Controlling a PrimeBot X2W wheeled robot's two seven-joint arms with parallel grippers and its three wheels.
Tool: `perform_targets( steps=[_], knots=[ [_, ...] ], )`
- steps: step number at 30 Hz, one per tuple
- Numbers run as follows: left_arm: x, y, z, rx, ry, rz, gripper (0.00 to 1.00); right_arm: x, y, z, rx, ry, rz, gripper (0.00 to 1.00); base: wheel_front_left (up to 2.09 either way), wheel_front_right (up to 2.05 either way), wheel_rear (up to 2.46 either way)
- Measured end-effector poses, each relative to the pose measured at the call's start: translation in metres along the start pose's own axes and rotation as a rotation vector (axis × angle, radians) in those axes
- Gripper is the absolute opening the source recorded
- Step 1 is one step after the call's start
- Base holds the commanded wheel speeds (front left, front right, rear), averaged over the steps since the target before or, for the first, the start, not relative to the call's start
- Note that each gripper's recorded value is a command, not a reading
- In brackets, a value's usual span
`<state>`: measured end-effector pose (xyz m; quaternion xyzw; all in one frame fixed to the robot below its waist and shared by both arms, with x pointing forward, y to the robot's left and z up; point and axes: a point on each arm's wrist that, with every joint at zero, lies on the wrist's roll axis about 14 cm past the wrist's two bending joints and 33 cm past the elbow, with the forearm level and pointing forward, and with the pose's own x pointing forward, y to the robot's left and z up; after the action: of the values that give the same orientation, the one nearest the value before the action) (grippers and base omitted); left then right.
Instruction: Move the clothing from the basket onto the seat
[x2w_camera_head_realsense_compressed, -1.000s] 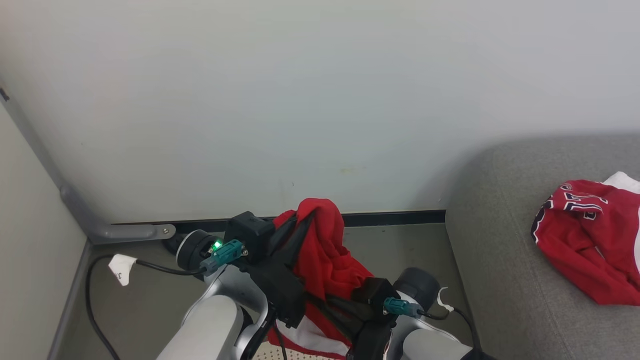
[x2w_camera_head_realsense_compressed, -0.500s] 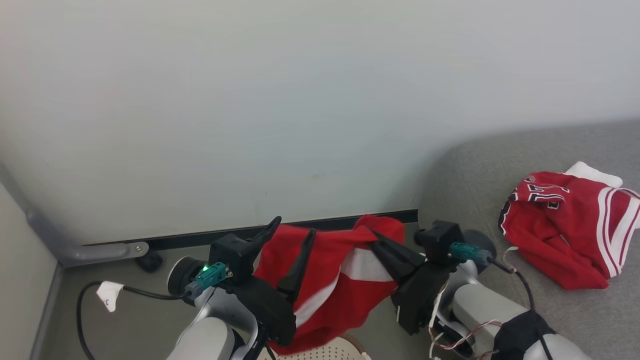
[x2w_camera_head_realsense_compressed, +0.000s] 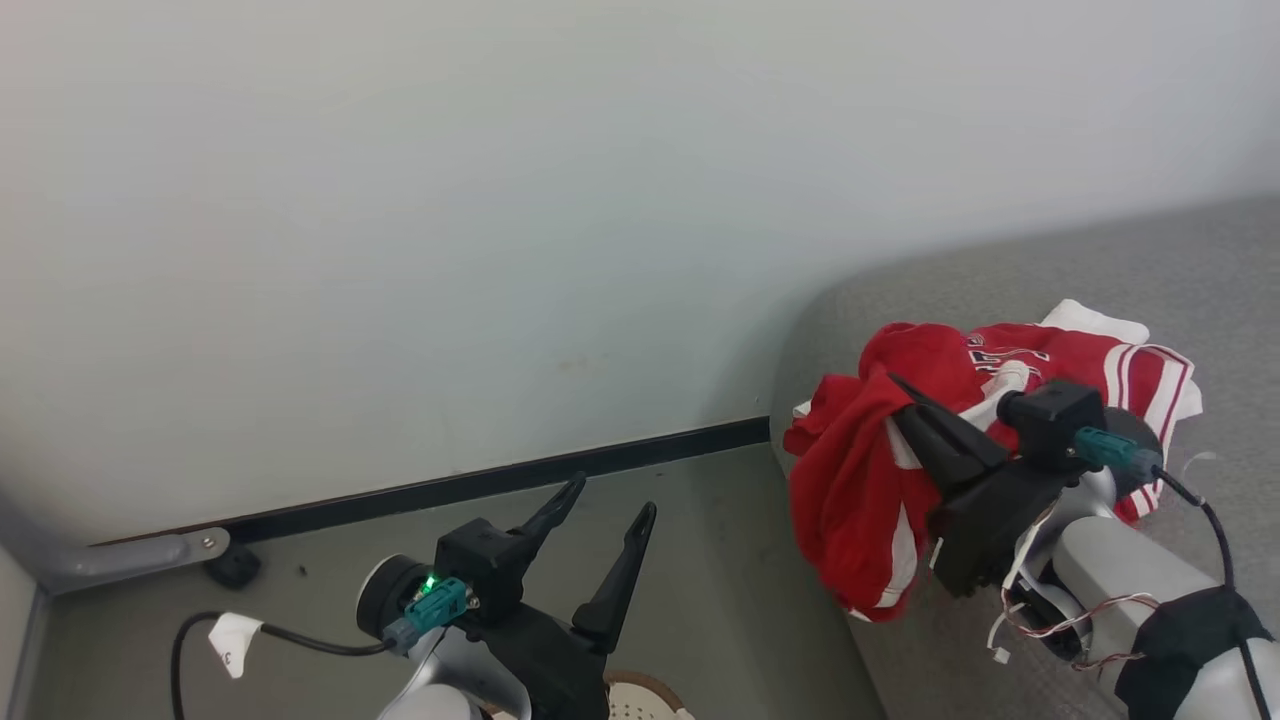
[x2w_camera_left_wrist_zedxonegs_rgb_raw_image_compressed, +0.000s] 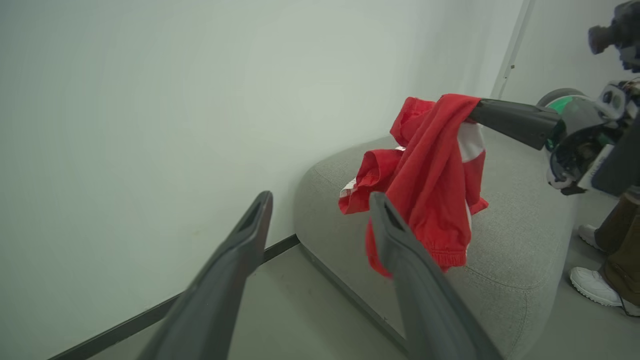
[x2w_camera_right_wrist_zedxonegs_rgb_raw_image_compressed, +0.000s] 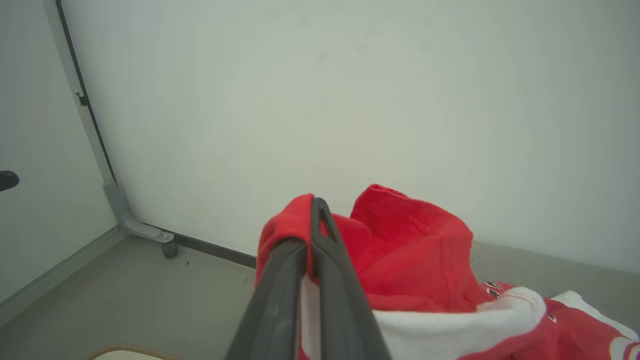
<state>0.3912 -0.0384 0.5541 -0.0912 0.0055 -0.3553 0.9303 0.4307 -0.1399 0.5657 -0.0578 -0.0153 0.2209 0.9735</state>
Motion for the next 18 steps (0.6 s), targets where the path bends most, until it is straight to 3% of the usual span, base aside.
perform_targets(
  steps=[18],
  knots=[
    [0.021,-0.062,-0.004,-0.021,-0.013,-0.185,1.00,-0.082,-0.076,0.028,-0.126,-0.069,-0.251,0.00,0.00,0.00,0.00]
  ],
)
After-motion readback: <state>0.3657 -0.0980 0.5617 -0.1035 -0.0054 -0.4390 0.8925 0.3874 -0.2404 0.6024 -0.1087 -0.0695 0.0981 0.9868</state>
